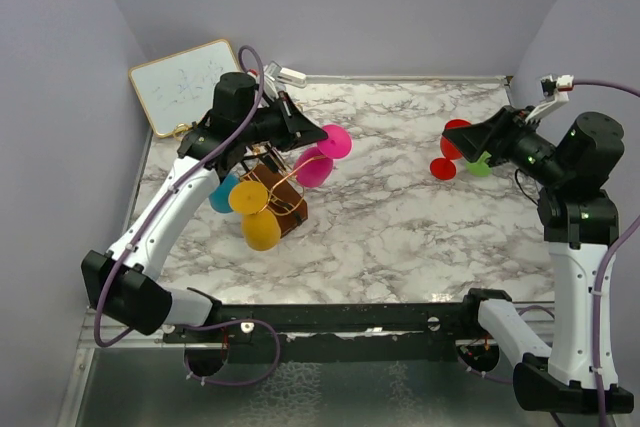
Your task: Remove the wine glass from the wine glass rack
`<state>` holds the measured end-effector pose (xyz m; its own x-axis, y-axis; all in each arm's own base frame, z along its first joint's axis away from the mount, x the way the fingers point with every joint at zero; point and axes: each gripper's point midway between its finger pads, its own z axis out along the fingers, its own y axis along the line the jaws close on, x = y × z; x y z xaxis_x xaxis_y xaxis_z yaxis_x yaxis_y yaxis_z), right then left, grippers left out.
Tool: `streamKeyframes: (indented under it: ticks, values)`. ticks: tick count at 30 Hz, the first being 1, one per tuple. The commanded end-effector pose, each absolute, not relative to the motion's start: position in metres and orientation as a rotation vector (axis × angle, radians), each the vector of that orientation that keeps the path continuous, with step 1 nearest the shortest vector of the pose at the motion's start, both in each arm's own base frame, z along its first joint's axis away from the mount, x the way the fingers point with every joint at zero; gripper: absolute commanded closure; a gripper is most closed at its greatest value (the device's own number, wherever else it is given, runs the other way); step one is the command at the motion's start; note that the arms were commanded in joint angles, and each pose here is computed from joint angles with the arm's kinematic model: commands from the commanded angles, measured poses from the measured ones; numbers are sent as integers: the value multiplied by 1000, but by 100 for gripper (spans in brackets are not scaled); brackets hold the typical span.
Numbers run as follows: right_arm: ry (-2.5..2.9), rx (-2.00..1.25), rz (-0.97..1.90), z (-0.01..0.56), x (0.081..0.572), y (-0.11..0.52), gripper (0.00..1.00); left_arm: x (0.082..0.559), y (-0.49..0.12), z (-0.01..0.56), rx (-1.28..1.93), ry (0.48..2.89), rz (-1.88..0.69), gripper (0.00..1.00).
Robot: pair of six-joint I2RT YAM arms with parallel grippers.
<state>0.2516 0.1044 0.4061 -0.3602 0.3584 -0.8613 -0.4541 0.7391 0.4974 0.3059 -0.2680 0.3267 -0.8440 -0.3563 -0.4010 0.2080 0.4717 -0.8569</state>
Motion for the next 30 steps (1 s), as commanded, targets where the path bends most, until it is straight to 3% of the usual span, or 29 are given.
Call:
streamKeyframes:
  ticks: [1, 11, 24, 30]
  values:
    - [1725, -90, 847, 416, 254, 106, 35, 300, -250, 348, -88, 2140, -1247, 100]
    - [1729, -112, 872, 418, 254, 109, 35, 317, -239, 351, -101, 2124, -1107, 100]
    - [1735, -214, 984, 417, 248, 127, 34, 358, -286, 384, 36, 1973, -1320, 100]
    - [1712, -392, 1131, 424, 232, 154, 33, 328, -324, 441, 287, 1770, -1453, 100]
